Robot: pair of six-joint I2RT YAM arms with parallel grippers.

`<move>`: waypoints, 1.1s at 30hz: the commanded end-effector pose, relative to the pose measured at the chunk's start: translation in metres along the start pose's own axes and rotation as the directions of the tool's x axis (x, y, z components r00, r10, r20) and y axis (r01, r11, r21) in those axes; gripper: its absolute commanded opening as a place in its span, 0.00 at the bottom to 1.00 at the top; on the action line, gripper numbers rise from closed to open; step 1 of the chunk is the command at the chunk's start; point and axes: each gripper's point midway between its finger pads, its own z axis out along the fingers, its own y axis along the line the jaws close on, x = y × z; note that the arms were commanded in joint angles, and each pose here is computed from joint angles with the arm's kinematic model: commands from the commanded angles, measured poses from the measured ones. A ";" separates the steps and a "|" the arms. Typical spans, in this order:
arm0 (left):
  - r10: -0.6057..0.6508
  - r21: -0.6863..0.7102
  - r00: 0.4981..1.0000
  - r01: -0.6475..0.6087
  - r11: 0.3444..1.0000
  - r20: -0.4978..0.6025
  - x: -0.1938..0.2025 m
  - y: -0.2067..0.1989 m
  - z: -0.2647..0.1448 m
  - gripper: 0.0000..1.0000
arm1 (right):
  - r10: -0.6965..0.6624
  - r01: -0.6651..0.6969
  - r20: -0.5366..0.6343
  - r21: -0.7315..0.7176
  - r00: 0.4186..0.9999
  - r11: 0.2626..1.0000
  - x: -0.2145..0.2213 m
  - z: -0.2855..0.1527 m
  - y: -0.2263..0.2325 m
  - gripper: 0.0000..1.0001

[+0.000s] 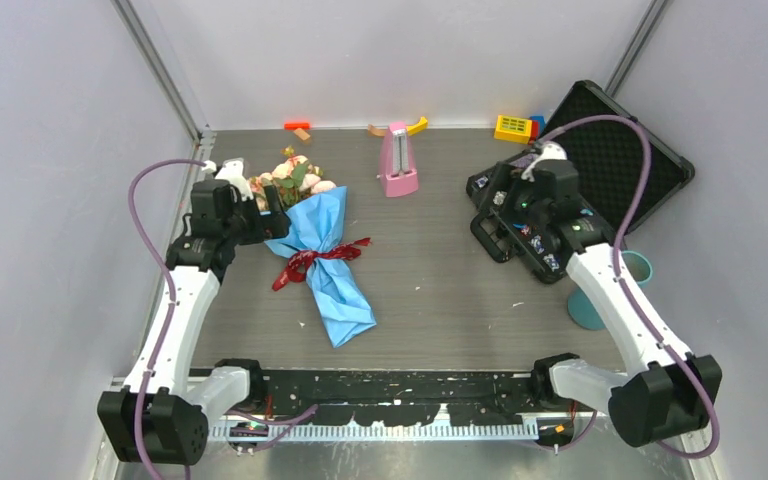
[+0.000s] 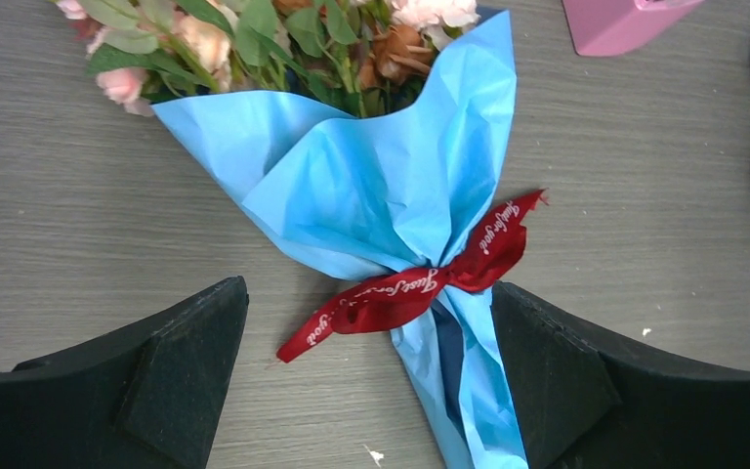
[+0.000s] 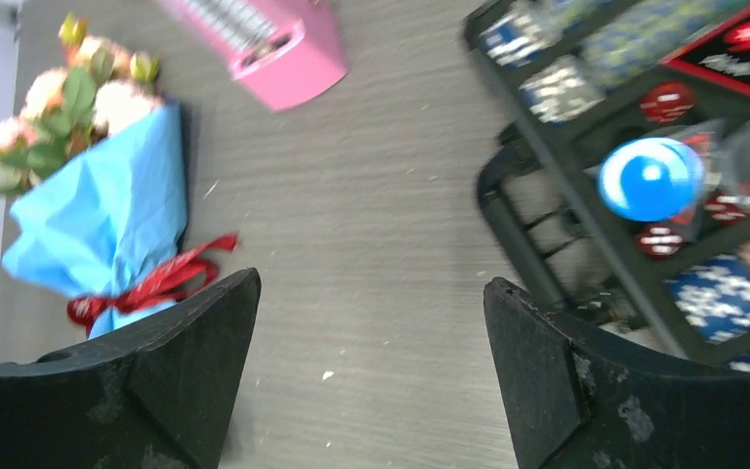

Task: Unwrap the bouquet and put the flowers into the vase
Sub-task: Adjust the fake flower at the center of the board.

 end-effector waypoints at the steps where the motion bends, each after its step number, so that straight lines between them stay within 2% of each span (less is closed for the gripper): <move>1: -0.020 0.113 1.000 0.018 0.993 0.022 -0.016 -0.024 -0.003 0.98 | -0.065 0.061 -0.040 -0.100 0.997 0.993 0.016 0.009 0.052 0.90; 9: -0.018 0.186 0.999 0.026 0.982 -0.042 -0.007 -0.036 0.004 0.97 | -0.110 0.060 -0.196 -0.247 0.974 0.967 0.106 0.043 0.145 0.89; 14: -0.026 0.196 0.997 0.040 0.980 -0.073 -0.003 -0.038 0.007 0.96 | -0.229 0.138 -0.291 -0.301 0.929 0.944 0.177 0.053 0.188 0.86; 21: -0.043 0.170 0.989 0.067 0.983 -0.142 0.008 -0.033 0.013 0.97 | -0.344 0.204 -0.392 -0.357 0.853 0.912 0.257 0.051 0.211 0.82; 24: -0.058 0.167 0.986 0.085 0.982 -0.157 0.010 -0.033 0.015 0.97 | -0.376 0.212 -0.419 -0.386 0.826 0.898 0.280 0.044 0.220 0.73; 30: -0.079 0.168 0.984 0.107 0.980 -0.162 0.011 -0.032 0.017 0.97 | -0.392 0.218 -0.455 -0.388 0.800 0.895 0.300 0.039 0.215 0.59; 33: -0.087 0.171 0.982 0.115 0.978 -0.168 0.011 -0.033 0.018 0.97 | -0.397 0.220 -0.460 -0.391 0.794 0.894 0.302 0.036 0.211 0.55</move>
